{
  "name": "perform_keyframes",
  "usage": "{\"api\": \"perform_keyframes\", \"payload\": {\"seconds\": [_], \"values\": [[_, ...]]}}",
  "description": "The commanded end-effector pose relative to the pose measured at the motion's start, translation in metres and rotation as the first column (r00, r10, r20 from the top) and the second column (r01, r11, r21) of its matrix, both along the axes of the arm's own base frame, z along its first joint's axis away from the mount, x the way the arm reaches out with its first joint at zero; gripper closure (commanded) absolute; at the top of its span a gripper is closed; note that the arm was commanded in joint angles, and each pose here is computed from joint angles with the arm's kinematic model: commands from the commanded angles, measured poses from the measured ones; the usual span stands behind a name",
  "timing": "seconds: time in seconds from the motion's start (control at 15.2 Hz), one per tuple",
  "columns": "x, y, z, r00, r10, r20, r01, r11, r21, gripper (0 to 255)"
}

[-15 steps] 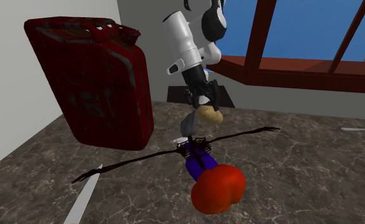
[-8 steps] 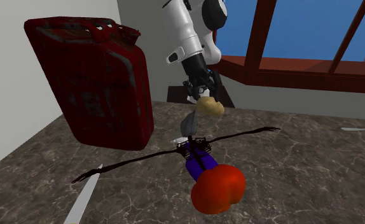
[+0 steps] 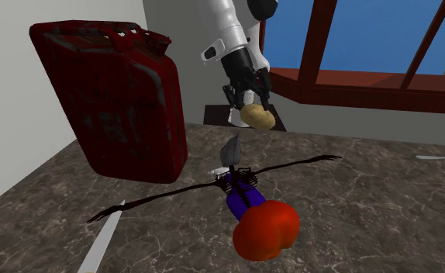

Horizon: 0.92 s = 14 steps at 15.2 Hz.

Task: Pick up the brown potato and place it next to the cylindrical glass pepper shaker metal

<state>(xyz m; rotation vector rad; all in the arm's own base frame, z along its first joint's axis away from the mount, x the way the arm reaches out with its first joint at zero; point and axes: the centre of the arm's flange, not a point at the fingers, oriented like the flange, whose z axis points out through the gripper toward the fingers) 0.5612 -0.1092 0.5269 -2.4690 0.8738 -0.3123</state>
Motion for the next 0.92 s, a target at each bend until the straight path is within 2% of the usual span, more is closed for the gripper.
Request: {"api": "perform_keyframes", "payload": {"seconds": [0.0,0.46,0.86], "values": [[0.000,0.000,0.010,1.000,0.000,0.000,0.000,1.000,0.000,255],[0.000,0.000,0.045,1.000,0.000,0.000,0.000,1.000,0.000,255],[0.002,0.079,0.045,1.000,0.000,0.000,0.000,1.000,0.000,255]]}}
